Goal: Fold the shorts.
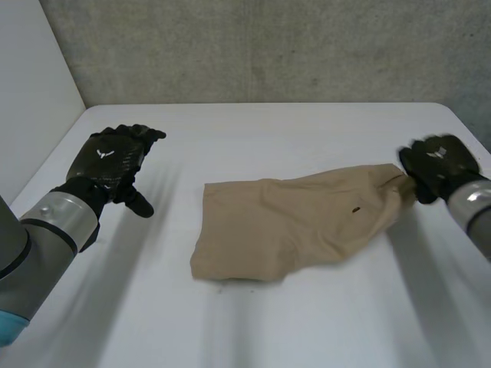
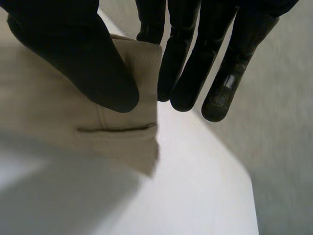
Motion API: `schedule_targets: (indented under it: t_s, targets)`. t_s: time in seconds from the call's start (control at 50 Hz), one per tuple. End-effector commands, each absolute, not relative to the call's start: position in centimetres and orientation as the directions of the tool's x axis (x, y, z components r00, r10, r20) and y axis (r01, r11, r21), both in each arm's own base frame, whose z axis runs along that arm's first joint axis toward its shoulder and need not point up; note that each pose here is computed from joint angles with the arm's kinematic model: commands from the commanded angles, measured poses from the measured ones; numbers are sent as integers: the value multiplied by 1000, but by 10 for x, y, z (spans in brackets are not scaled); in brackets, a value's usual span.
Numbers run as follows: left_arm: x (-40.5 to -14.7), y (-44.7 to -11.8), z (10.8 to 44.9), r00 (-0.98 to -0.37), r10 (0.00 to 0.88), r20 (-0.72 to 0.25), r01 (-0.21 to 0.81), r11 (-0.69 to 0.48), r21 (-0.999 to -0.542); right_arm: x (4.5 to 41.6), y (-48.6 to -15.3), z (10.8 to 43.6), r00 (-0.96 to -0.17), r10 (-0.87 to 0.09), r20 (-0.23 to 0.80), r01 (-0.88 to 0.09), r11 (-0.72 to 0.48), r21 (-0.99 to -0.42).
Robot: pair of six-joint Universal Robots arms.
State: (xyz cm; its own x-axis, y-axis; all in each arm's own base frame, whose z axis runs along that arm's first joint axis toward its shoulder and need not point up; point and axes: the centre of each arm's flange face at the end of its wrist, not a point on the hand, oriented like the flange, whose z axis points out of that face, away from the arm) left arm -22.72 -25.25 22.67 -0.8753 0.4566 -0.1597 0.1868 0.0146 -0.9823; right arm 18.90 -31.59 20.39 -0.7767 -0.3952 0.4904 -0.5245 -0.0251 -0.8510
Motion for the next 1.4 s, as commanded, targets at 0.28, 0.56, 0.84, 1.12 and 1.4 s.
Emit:
schedule_targets:
  t_s: [0.28, 0.56, 0.84, 1.12, 1.4]
  targets:
    - [-231, -243, 230, -869, 469, -160, 182, 1, -983, 398, -167, 158, -241, -864, 443, -342, -351, -872]
    - [-245, -250, 253, -863, 483, -147, 128, -73, -989, 385, -170, 237, -471, -840, 269, -159, -219, -963]
    - [-329, -234, 220, -774, 631, 54, 18, 107, -994, 317, -262, 245, -770, -636, 49, -87, 28, -996]
    - [-334, -243, 154, -884, 466, -34, 198, 307, -931, 332, -281, 176, -744, -668, -13, -237, 283, -929]
    - [-315, -249, 122, -860, 479, -174, 367, 344, -864, 334, -286, 134, -710, -697, 98, -394, 278, -876]
